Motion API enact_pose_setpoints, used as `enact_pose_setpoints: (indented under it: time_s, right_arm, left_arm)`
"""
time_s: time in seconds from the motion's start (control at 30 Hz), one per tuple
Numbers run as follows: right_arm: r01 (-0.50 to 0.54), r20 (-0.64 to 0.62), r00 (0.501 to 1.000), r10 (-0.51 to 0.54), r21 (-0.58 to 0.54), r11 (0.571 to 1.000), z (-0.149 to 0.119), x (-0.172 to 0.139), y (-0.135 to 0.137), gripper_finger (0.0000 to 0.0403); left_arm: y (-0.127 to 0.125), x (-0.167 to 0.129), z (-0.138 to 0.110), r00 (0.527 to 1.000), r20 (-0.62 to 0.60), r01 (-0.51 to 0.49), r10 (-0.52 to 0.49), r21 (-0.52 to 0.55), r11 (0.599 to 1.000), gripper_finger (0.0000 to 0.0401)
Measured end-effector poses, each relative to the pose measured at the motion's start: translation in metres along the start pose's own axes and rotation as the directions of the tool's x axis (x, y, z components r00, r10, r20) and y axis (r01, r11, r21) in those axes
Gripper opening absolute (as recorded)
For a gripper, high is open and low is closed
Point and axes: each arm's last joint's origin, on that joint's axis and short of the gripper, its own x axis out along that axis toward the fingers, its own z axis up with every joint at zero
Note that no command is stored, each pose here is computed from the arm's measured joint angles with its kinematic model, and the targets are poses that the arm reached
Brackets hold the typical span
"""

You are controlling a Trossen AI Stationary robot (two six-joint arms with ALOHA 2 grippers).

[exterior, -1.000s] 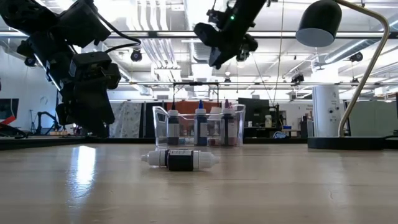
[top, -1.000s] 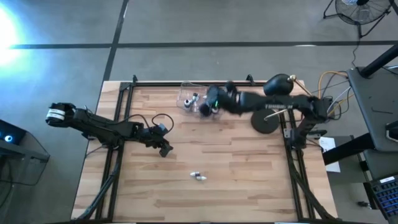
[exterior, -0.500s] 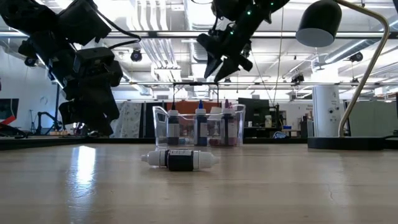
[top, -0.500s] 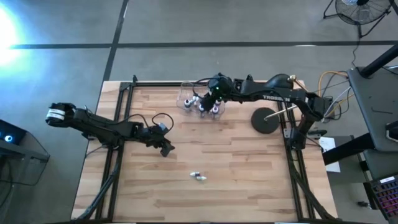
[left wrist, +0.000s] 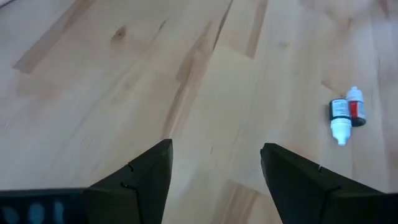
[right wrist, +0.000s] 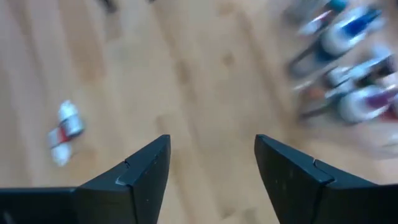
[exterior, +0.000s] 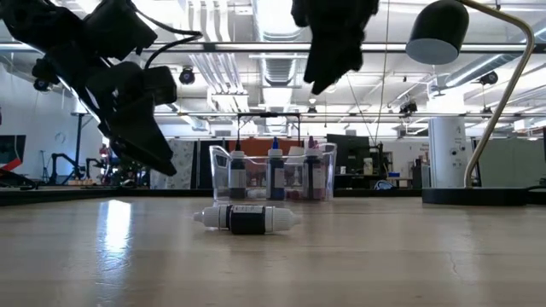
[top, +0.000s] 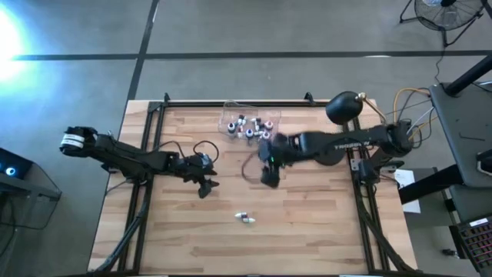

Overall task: Pick & Place food coloring
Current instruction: Put the small purple food coloring bottle into the transparent bin

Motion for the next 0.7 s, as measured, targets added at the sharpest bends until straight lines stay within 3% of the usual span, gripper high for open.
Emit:
enact_pose_setpoints:
  time_s: [0.2,0.3,0.43,0.7]
  right_arm:
    - [0.047,-0.095,0.995,-0.038,0.105,0.993,-0.031,-0.009,0.040,0.0224]
    - [0.097,-0.159,0.984,-0.074,0.145,0.985,-0.050,-0.015,0.055,0.0224]
    - [0.140,-0.235,0.966,-0.105,0.137,0.981,-0.077,-0.014,0.070,0.0224]
    - [0.237,-0.319,0.927,-0.196,0.093,0.967,-0.137,0.009,0.081,0.0224]
  left_arm:
    - [-0.022,0.006,0.006,0.998,0.044,-0.054,0.050,0.110,0.992,0.0218]
    - [-0.040,0.010,0.009,0.999,0.036,-0.017,0.011,0.194,0.981,0.0218]
    - [-0.061,0.019,0.008,1.000,0.013,0.014,-0.019,0.267,0.964,0.0218]
    - [-0.092,0.049,0.002,0.999,-0.022,0.051,-0.046,0.310,0.949,0.0218]
